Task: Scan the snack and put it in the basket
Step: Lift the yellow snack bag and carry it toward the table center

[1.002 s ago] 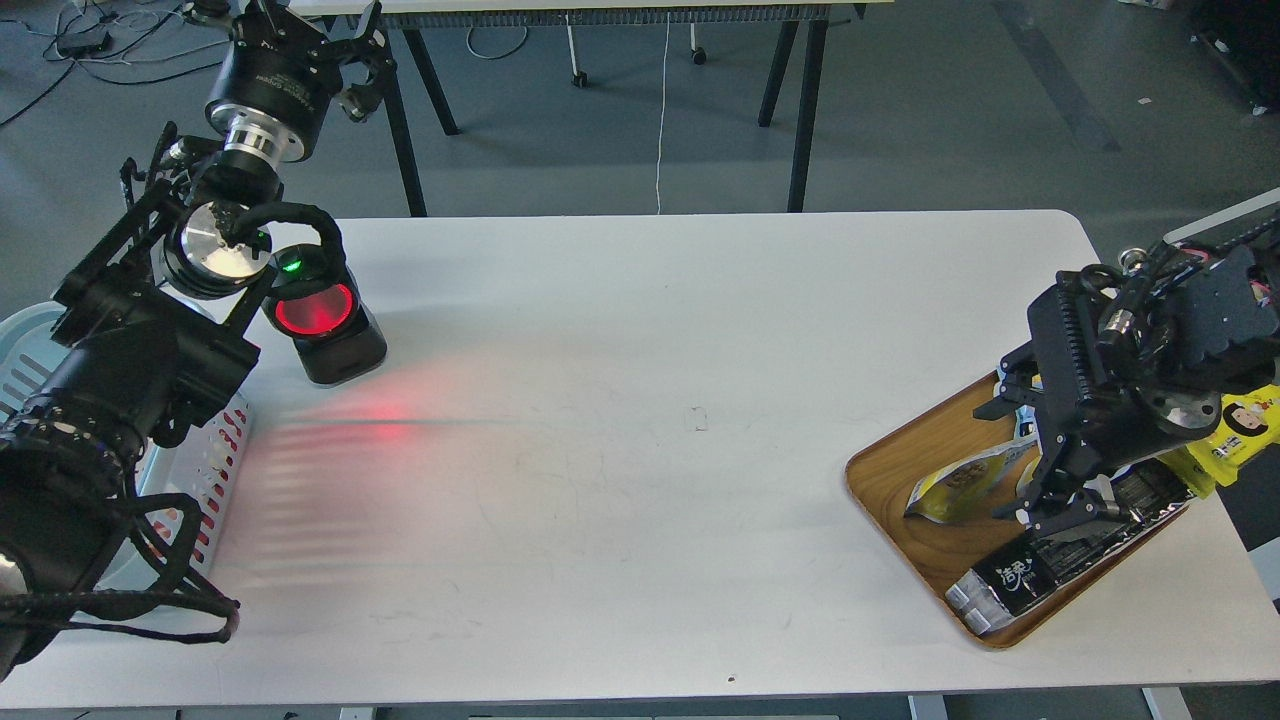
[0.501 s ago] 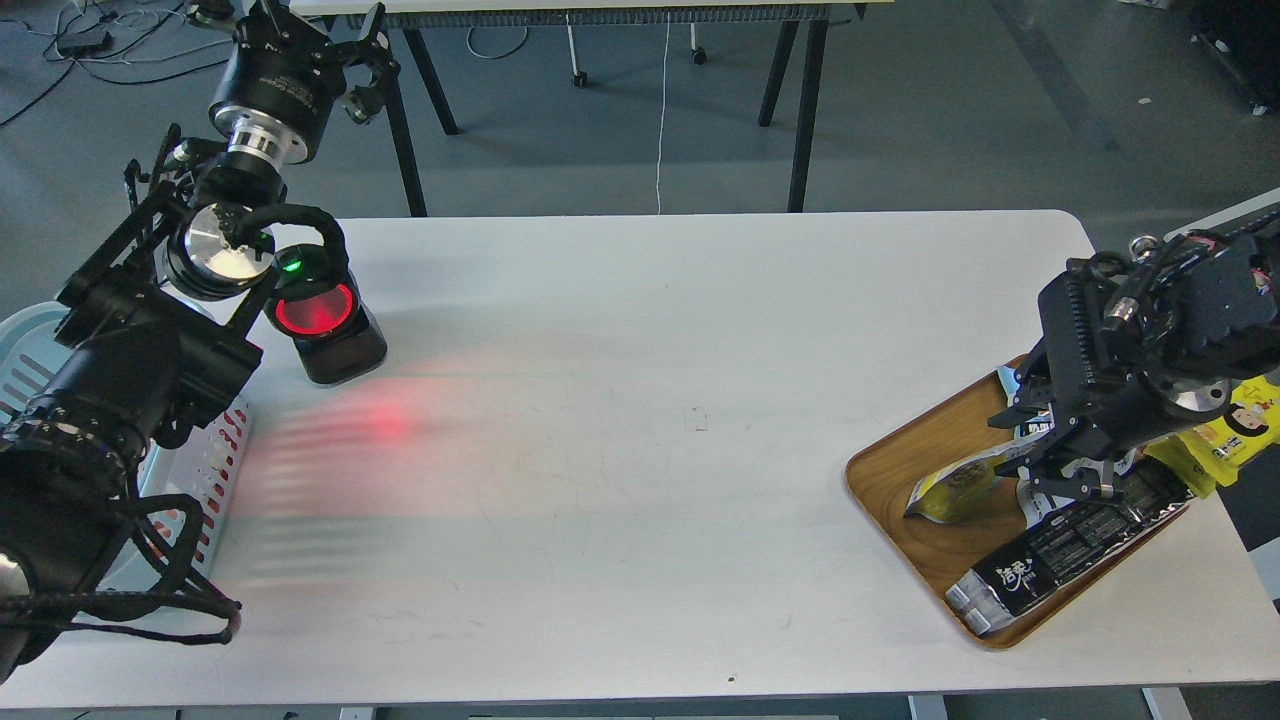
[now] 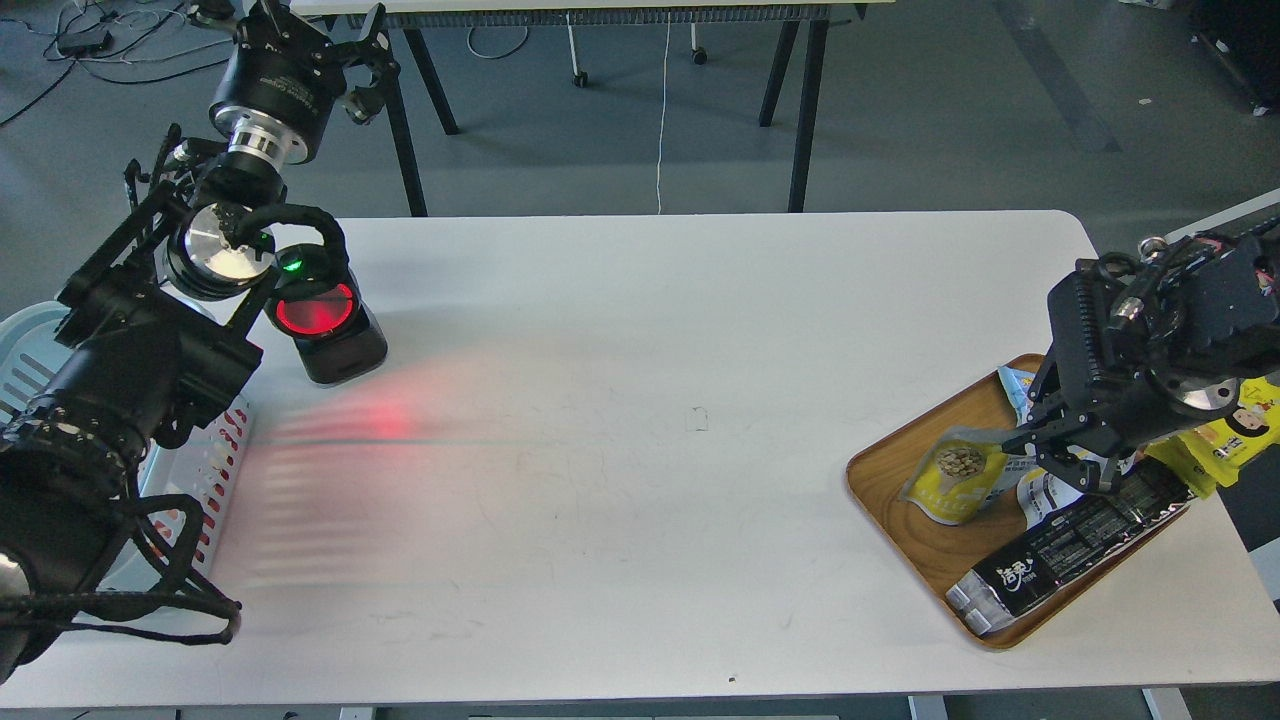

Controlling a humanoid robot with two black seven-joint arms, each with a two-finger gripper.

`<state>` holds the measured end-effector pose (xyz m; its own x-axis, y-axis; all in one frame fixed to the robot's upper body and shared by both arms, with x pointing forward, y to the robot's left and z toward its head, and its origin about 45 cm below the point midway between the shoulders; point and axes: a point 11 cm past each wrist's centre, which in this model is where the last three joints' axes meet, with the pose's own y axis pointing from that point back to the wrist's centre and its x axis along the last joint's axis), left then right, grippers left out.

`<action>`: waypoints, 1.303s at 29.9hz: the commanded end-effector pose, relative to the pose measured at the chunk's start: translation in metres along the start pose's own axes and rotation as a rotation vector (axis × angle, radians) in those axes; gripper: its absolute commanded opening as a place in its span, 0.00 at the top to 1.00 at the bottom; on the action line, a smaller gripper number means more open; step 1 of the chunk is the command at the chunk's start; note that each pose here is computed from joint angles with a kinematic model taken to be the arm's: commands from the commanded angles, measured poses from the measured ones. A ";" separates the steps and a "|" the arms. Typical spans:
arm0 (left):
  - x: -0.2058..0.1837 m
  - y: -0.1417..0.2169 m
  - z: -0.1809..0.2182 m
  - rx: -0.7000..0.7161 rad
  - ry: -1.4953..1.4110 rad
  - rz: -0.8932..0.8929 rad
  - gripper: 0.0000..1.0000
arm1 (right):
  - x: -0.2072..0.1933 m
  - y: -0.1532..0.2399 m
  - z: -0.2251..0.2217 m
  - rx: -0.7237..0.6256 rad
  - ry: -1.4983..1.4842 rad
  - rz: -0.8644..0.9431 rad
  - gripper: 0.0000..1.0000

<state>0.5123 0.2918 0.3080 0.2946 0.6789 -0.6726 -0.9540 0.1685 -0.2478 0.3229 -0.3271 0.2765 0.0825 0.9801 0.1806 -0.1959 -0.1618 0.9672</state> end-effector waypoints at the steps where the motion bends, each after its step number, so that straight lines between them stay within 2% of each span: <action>1: 0.000 0.000 0.000 0.000 0.000 0.000 0.00 | 0.003 0.002 0.002 -0.008 0.004 0.007 1.00; 4: 0.000 0.000 0.001 0.000 -0.001 -0.001 0.00 | 0.010 0.008 0.007 -0.027 0.015 0.025 1.00; 8: 0.000 0.000 0.001 0.000 -0.002 0.000 0.00 | 0.039 0.021 0.021 -0.073 0.035 0.094 1.00; 15: -0.002 -0.001 -0.001 0.003 0.001 -0.003 0.00 | 0.118 0.044 0.039 -0.118 0.075 0.234 1.00; 25: -0.001 0.000 -0.003 0.004 0.003 -0.002 0.00 | 0.205 0.039 0.051 -0.111 0.104 0.332 1.00; 30: -0.002 0.000 -0.003 0.004 0.004 -0.003 0.00 | 0.232 0.031 0.045 -0.084 0.116 0.352 1.00; 39: -0.001 0.000 -0.001 0.002 0.001 -0.002 0.00 | 0.255 0.011 0.040 -0.051 0.121 0.371 1.00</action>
<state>0.5123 0.2894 0.3072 0.2973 0.6766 -0.6737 -0.9534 0.1728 -0.2472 0.3817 -0.0914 0.3449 -0.1329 0.8709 0.4732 -0.2537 -0.4914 0.8331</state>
